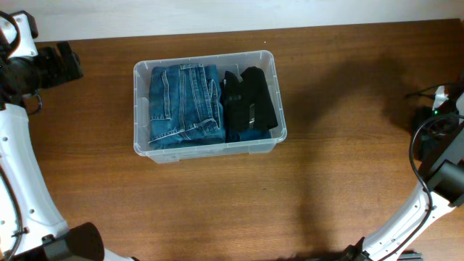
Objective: Pack container
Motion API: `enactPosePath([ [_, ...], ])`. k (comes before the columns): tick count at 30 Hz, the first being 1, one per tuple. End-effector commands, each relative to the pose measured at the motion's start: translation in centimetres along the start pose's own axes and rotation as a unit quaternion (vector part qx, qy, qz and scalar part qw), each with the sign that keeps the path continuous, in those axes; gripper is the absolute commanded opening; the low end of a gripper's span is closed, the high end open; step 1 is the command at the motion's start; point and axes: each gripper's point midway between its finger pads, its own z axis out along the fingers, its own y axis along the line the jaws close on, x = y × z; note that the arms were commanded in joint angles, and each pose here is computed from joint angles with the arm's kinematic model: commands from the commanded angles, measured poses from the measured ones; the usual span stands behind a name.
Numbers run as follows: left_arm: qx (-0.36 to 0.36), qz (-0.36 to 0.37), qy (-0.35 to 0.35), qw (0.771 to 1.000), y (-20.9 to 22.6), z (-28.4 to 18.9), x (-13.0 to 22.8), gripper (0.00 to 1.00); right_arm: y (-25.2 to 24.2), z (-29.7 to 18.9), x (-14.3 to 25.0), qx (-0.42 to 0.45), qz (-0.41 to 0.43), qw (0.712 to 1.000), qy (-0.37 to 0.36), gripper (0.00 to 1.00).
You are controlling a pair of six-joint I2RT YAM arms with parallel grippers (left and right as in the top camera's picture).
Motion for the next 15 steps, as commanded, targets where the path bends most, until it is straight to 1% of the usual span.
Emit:
enactPosePath([
  [1,0.002,-0.005,-0.009,1.0,0.0,-0.1,-0.6,0.99,2.6,1.5,1.5,-0.054,0.047,0.997,0.037,0.38],
  [2,0.002,-0.005,-0.01,1.0,0.0,-0.1,-0.6,0.99,3.1,1.4,1.7,-0.061,0.045,0.996,0.041,0.26],
  [3,0.002,-0.005,-0.01,1.0,0.0,-0.1,-0.6,1.0,3.4,1.4,1.8,-0.063,0.042,0.996,0.044,0.19],
  [4,0.002,-0.005,-0.01,1.0,0.0,-0.1,-0.6,0.99,3.8,1.3,1.9,-0.063,0.042,0.996,0.049,0.14],
  [7,0.002,-0.005,-0.009,1.0,0.0,-0.1,-0.6,0.99,4.7,0.9,2.1,-0.065,0.037,0.996,0.055,0.1],
  [8,0.002,-0.005,-0.009,1.0,0.0,-0.1,-0.6,0.99,5.1,0.7,2.1,-0.067,0.032,0.996,0.055,0.06],
  [9,0.002,-0.005,-0.009,1.0,0.0,-0.1,-0.6,0.99,5.6,0.5,2.1,-0.071,0.029,0.996,0.055,0.04],
  [13,0.002,-0.005,-0.009,1.0,0.0,-0.1,-0.6,0.99,8.6,-1.6,1.5,-0.112,0.014,0.993,0.044,0.04],
  [15,0.002,-0.005,-0.009,1.0,0.0,-0.1,-0.6,0.99,10.1,-3.4,1.2,-0.136,0.012,0.99,0.04,0.04],
])
